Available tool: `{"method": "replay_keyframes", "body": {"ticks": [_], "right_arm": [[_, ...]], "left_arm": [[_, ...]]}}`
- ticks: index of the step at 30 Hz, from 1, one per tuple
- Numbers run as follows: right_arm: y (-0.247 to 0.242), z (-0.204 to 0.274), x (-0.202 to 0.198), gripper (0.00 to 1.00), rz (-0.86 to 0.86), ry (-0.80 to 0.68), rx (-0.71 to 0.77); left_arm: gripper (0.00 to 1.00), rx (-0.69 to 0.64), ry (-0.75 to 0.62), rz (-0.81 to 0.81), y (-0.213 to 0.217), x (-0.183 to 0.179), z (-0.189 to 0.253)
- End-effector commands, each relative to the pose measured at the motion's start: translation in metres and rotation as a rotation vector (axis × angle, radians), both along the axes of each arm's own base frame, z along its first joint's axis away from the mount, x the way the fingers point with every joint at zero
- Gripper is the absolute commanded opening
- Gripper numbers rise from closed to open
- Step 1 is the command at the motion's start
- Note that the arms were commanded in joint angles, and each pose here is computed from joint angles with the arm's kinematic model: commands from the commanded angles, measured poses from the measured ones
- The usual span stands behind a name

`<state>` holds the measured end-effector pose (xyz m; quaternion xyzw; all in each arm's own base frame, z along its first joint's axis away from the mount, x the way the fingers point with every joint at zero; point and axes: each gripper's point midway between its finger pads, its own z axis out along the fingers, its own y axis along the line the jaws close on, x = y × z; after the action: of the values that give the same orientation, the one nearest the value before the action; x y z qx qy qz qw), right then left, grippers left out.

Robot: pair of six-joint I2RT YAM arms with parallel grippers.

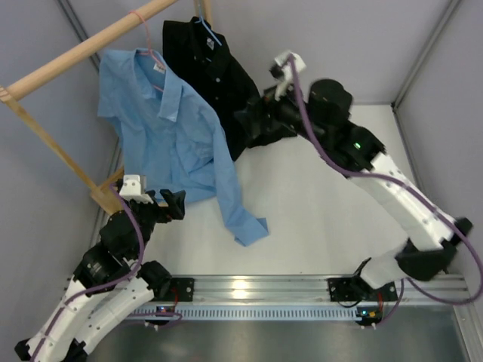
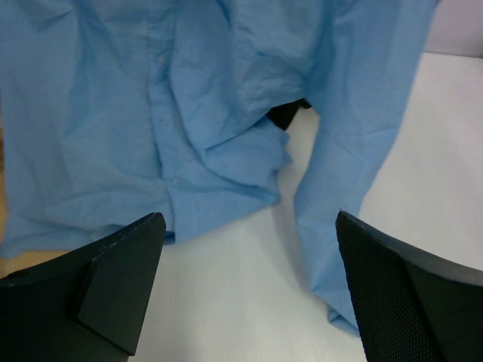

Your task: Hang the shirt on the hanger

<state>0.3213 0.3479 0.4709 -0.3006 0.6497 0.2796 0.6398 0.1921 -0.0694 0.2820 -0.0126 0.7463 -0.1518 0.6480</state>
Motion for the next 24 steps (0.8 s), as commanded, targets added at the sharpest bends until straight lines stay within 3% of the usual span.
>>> {"method": "replay_keyframes", "body": {"ticks": [1, 2, 4, 5, 8, 13, 20, 24], "right_arm": [[-0.098, 0.000, -0.040, 1.00, -0.246, 0.032, 0.074], [-0.120, -0.058, -0.032, 0.99, -0.372, 0.095, -0.008], [-0.171, -0.066, -0.057, 0.99, -0.472, 0.068, 0.042], [-0.195, -0.113, -0.056, 0.99, -0.589, 0.104, -0.028], [-0.252, -0.155, -0.085, 1.00, -0.735, 0.145, -0.009], [-0.290, -0.188, -0.124, 0.99, -0.740, 0.183, 0.033], [-0.323, -0.202, -0.131, 0.99, -0.861, 0.144, 0.042], [-0.322, -0.207, -0.130, 0.99, -0.863, 0.150, 0.025]], "left_arm": [[0.98, 0.051, 0.062, 0.220, 0.032, 0.012, -0.003], [0.98, 0.072, 0.084, 0.242, 0.033, 0.016, -0.007], [0.98, 0.087, 0.097, 0.318, 0.046, 0.020, -0.009], [0.98, 0.091, 0.109, 0.345, 0.050, 0.023, -0.012], [0.98, 0.071, 0.126, 0.408, 0.065, 0.028, -0.015], [0.98, 0.059, 0.136, 0.392, 0.069, 0.032, -0.021], [0.98, 0.081, 0.169, 0.165, 0.033, 0.028, -0.035], [0.98, 0.119, 0.158, 0.163, 0.037, 0.026, -0.036]]}}
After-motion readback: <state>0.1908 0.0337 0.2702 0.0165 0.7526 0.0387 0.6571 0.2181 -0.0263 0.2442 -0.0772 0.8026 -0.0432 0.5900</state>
